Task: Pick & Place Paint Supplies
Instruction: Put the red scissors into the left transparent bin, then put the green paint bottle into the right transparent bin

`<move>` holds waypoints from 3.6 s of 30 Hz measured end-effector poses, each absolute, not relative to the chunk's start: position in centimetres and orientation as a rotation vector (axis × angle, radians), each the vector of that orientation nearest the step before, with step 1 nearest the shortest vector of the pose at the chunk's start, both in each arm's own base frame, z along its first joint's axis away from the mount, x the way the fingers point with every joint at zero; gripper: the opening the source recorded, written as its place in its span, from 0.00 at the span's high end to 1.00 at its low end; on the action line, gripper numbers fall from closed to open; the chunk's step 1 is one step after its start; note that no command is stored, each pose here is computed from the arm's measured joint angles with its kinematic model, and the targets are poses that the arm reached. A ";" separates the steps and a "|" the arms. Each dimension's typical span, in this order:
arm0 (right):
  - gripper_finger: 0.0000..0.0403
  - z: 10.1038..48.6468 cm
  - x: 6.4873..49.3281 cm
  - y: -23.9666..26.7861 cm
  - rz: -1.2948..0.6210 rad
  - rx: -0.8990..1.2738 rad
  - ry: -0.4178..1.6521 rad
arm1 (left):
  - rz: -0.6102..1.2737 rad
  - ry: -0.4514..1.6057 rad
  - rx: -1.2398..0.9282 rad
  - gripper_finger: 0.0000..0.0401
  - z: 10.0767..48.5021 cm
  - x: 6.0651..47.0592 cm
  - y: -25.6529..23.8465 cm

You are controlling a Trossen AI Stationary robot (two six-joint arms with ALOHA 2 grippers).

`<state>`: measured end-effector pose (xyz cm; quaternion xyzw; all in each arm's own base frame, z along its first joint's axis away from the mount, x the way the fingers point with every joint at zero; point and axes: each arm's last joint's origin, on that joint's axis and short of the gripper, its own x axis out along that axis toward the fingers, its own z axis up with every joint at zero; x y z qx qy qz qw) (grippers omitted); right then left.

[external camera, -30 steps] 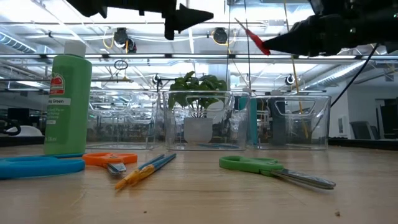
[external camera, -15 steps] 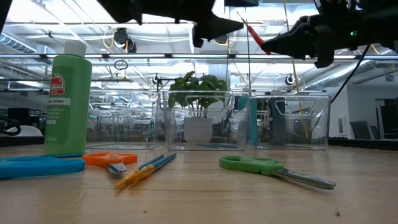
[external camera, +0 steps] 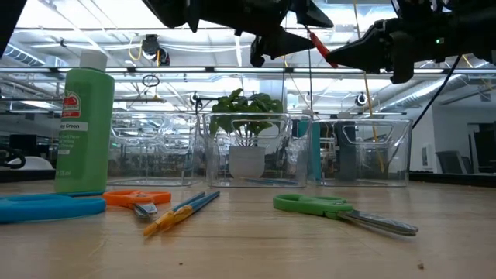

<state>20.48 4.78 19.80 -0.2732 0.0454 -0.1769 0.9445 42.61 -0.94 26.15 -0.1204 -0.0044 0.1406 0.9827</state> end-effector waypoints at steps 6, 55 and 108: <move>1.00 19.8 20.5 4.8 -0.356 -0.552 0.090 | 0.288 -0.008 -0.261 0.77 26.1 42.6 -0.8; 0.67 20.4 20.0 4.8 -0.355 -0.289 0.035 | 0.653 0.755 -0.575 0.79 19.4 22.8 4.3; 0.69 20.4 20.2 4.9 -0.072 -0.078 -0.013 | 0.317 0.011 -0.142 0.43 33.1 17.4 -4.2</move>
